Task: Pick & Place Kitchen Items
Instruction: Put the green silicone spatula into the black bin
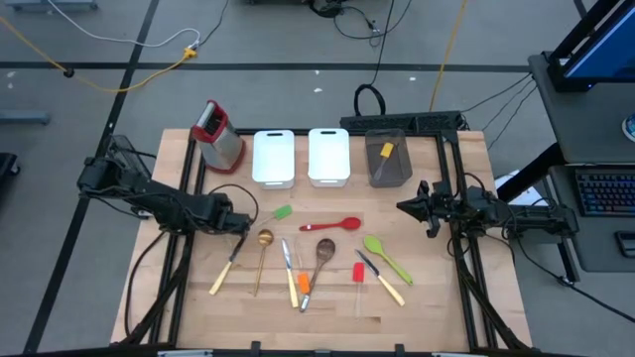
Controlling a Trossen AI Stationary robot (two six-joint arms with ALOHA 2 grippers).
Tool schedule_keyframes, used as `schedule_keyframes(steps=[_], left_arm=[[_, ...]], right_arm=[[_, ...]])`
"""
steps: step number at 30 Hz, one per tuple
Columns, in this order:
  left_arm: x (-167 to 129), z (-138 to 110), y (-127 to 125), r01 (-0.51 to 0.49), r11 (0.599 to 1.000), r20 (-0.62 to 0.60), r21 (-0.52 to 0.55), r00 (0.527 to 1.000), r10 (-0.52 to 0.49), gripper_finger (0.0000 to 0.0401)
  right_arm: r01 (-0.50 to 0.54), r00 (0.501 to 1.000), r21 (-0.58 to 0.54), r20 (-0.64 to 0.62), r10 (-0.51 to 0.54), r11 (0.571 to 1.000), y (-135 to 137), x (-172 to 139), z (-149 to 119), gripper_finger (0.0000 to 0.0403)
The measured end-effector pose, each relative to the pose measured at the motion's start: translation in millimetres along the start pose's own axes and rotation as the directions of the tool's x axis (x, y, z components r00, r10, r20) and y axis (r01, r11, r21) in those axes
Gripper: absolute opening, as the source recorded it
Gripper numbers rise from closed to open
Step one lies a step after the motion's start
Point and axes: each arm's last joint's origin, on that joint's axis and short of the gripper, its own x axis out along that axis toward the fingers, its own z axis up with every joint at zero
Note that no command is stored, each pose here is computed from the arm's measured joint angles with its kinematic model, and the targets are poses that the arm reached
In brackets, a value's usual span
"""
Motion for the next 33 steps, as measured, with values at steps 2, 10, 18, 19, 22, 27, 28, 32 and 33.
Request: schedule_keyframes(steps=[2,10,18,19,22,27,28,32,33], left_arm=[[0,0,0,0.0,1.0,0.002,0.0,1.0,0.0,0.0257],[7,-1,-3,-0.046,0.999,0.017,0.015,0.999,0.046,0.0257],[13,-4,-6,-0.097,0.994,0.001,0.045,0.995,0.097,0.0257],[13,-4,-6,-0.097,0.994,0.0,0.045,0.995,0.097,0.0257],[13,-4,-6,-0.095,0.995,0.0,0.035,0.995,0.095,0.0247],[14,-4,-11,-0.046,0.998,0.017,0.037,0.999,0.045,0.019],[14,-4,-11,-0.036,0.999,0.027,0.038,0.999,0.035,0.0178],[15,-3,-13,-0.012,0.999,0.053,0.036,0.999,0.01,0.0141],[15,-3,-13,-0.01,0.999,0.057,0.036,0.998,0.008,0.0134]], right_arm=[[0.0,1.0,0.0,0.0,0.0,1.0,0,0,0,0.0],[0.0,1.0,0.0,0.0,0.0,1.0,0,0,0,0.0],[-0.001,1.0,0.001,0.0,0.001,1.0,0,0,0,0.0],[0.0,1.0,0.0,-0.001,0.0,1.0,0,0,0,0.0],[-0.001,1.0,0.0,0.0,0.001,1.0,0,0,0,0.0],[0.0,1.0,0.0,-0.001,0.0,1.0,0,0,0,0.0],[0.0,1.0,0.0,-0.001,0.0,1.0,0,0,0,0.0],[-0.001,1.0,0.0,0.0,0.001,1.0,0,0,0,0.0],[0.0,1.0,0.0,0.0,0.0,1.0,0,0,0,0.0]])
